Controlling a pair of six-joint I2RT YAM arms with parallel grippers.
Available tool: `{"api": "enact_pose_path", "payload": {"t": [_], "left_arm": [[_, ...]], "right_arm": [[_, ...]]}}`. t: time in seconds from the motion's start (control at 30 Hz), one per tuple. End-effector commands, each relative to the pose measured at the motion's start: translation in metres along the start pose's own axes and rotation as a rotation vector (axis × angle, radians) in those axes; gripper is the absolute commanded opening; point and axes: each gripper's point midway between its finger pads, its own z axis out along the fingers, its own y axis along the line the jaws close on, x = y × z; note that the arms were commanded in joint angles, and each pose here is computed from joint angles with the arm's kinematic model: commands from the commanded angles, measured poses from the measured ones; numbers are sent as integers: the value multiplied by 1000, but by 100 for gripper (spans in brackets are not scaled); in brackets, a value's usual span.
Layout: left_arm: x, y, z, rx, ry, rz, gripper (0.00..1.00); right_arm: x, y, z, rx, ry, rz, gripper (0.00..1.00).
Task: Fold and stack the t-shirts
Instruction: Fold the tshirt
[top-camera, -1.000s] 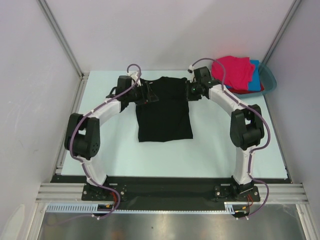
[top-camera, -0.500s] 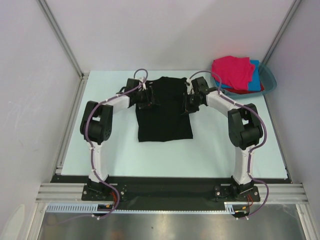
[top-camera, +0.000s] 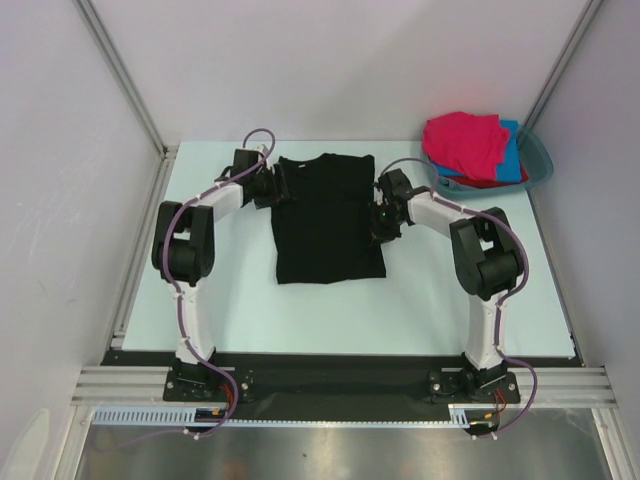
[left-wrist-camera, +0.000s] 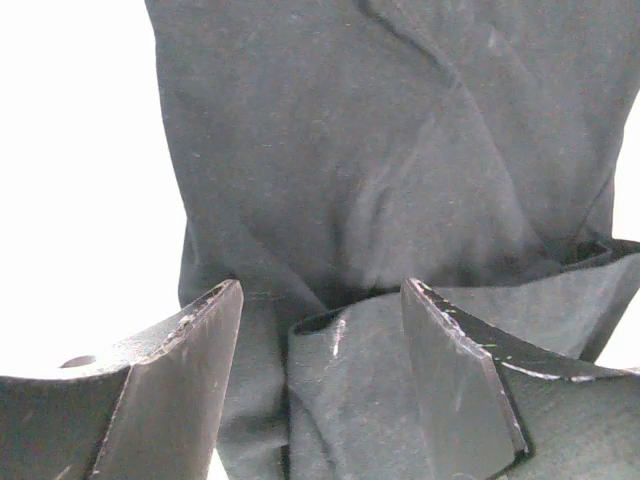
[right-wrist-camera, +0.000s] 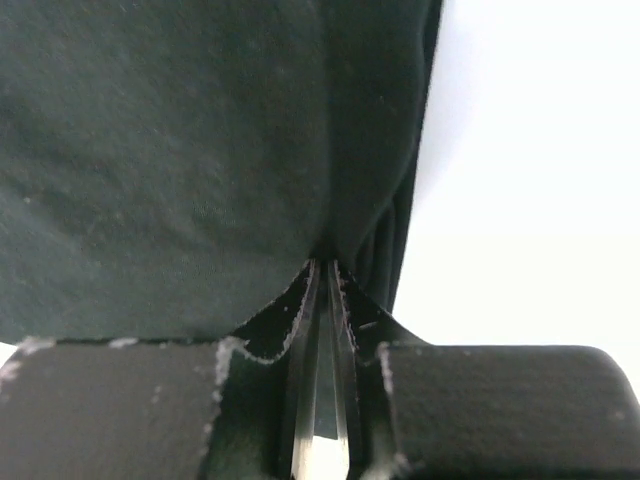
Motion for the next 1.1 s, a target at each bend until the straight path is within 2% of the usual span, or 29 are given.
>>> {"api": "enact_pose_path", "payload": {"t": [0.0, 0.07, 0.2, 0.47, 0.63, 0.77, 1.07], "left_arm": [[-15, -2, -2, -11, -38, 52, 71], [-16, 0, -3, -25, -48, 55, 70], [-23, -5, -18, -23, -87, 70, 70], [-52, -38, -77, 42, -239, 113, 71], [-46, -56, -86, 124, -213, 122, 71], [-35, -51, -79, 120, -173, 90, 70], [-7, 0, -49, -93, -83, -34, 72]], "right_arm": [[23, -36, -3, 173, 27, 34, 13], [26, -47, -6, 227, 17, 39, 13], [18, -42, -18, 211, -33, 17, 14], [-22, 26, -82, -25, -236, -116, 29], [-29, 34, -100, -33, -270, -125, 31], [-27, 34, -106, -29, -277, -125, 31], [-28, 30, -112, -8, -289, -130, 33]]}}
